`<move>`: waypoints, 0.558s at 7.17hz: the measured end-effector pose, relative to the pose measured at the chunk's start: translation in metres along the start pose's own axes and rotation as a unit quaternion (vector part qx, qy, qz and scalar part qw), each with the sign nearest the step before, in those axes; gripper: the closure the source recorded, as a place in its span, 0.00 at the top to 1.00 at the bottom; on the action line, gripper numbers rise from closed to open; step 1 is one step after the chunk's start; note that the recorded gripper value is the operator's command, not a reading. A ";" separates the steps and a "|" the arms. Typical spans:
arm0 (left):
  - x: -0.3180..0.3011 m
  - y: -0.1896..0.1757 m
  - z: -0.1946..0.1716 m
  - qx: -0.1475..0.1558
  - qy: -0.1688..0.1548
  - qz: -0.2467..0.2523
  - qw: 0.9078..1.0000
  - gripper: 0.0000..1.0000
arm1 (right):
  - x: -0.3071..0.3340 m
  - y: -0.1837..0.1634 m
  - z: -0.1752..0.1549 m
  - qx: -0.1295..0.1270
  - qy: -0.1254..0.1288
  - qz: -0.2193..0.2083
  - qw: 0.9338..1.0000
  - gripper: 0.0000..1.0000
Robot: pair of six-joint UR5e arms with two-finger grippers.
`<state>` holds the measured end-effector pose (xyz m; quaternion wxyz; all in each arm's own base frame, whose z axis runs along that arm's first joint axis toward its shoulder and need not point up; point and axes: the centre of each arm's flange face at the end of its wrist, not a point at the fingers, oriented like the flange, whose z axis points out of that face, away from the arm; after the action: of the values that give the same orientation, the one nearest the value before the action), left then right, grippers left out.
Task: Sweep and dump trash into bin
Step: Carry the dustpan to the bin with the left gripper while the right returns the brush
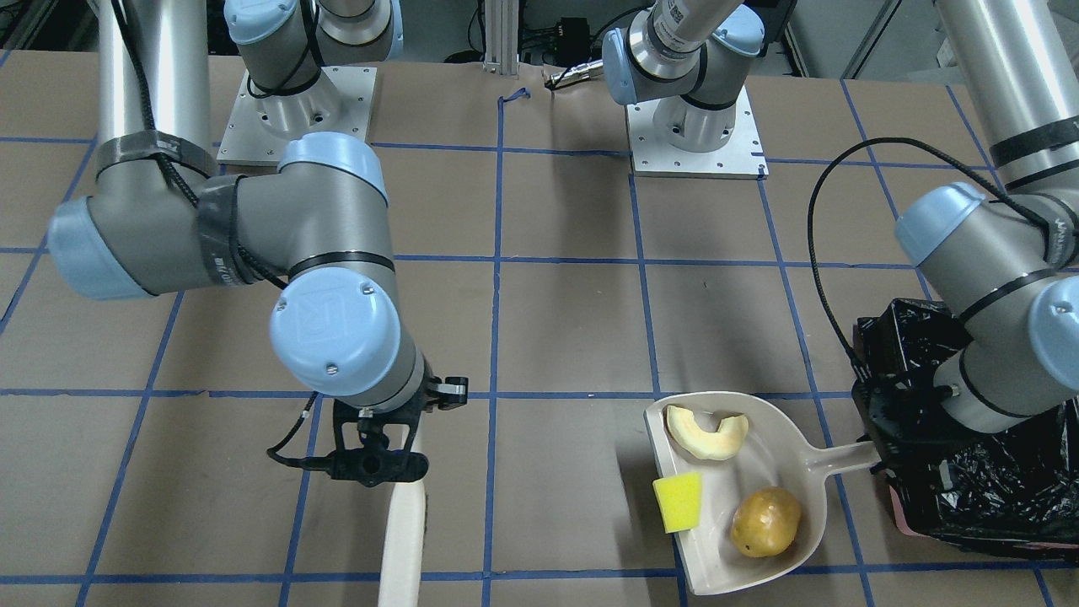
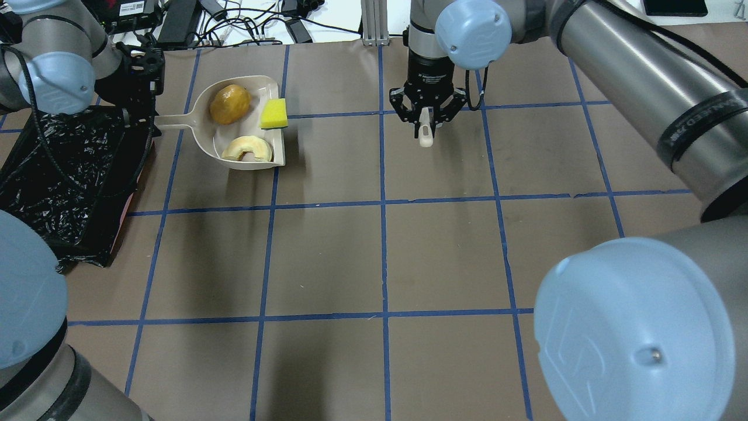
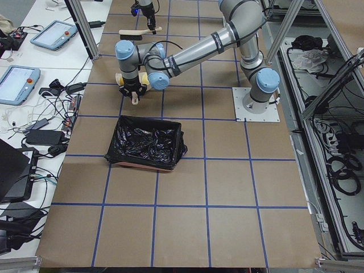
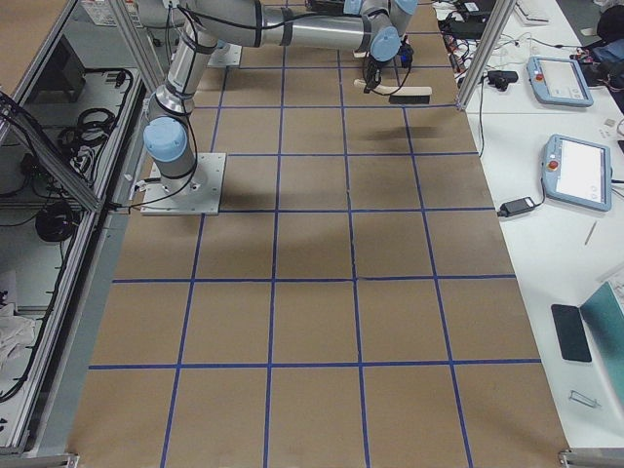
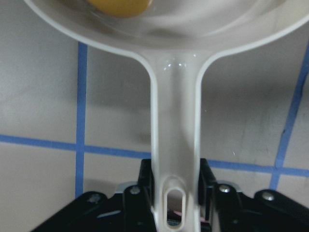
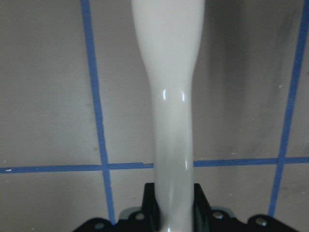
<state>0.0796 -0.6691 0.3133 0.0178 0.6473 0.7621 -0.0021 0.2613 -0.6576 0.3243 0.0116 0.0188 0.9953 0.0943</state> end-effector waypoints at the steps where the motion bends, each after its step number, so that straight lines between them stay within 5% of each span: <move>1: 0.008 0.013 -0.017 -0.002 0.006 -0.010 1.000 0.00 | 0.033 -0.003 -0.004 -0.002 0.003 -0.001 1.000 0.00; 4: 0.033 0.102 -0.053 -0.008 0.017 -0.069 0.997 0.00 | 0.156 0.009 -0.004 0.006 0.005 -0.007 1.000 0.00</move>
<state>0.1736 -0.6185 0.3672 0.0099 0.5929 0.8051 0.0137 0.1053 -0.6438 0.3271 0.0068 0.0117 0.9960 0.0883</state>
